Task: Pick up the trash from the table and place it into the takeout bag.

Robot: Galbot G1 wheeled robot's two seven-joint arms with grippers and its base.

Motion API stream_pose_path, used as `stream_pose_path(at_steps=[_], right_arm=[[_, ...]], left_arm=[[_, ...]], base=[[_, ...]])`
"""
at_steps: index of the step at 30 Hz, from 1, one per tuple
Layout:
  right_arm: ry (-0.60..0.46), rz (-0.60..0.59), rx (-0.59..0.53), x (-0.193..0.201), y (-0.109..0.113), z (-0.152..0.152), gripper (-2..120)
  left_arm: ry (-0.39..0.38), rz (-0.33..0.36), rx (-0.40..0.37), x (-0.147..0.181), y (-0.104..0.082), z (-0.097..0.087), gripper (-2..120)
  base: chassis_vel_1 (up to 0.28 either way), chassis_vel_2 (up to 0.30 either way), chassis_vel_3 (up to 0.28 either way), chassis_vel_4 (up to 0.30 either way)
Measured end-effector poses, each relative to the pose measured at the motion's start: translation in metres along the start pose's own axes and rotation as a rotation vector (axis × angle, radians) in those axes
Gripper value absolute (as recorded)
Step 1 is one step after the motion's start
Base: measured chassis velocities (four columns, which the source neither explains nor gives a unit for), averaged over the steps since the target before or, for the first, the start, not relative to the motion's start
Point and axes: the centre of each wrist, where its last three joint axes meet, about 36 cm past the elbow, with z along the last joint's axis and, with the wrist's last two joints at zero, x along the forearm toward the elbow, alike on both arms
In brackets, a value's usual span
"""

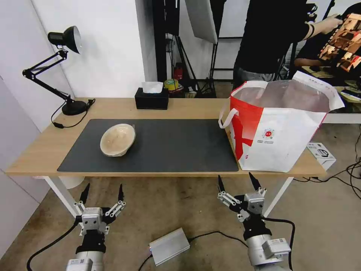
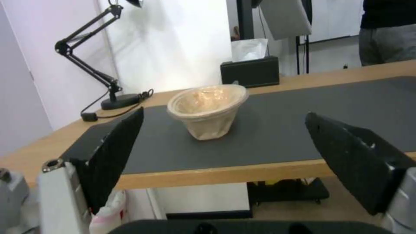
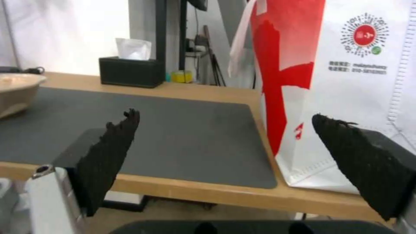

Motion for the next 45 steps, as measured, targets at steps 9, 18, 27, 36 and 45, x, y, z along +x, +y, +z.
stream_pose_path(at_steps=[9, 18, 27, 36, 45], right_arm=[[0.013, 0.022, 0.018, 0.006, 0.003, 0.007, 99], [0.026, 0.032, 0.035, 0.011, 0.005, 0.011, 99], [0.032, 0.037, 0.027, 0.013, 0.008, 0.013, 99], [0.031, 0.041, 0.024, 0.013, 0.009, 0.014, 99], [0.033, 0.043, 0.021, 0.013, 0.010, 0.014, 96]], left_arm=[[0.001, 0.000, -0.002, 0.001, 0.000, 0.000, 100], [0.001, 0.000, -0.002, 0.002, 0.000, 0.000, 100], [-0.004, -0.002, -0.004, 0.002, 0.001, -0.002, 100], [-0.008, -0.004, -0.005, 0.001, 0.002, -0.003, 100], [-0.008, -0.005, -0.004, 0.000, 0.002, -0.003, 100]], base=[[0.000, 0.000, 0.000, 0.000], [0.000, 0.000, 0.000, 0.000], [0.000, 0.000, 0.000, 0.000], [0.000, 0.000, 0.000, 0.000], [0.000, 0.000, 0.000, 0.000]])
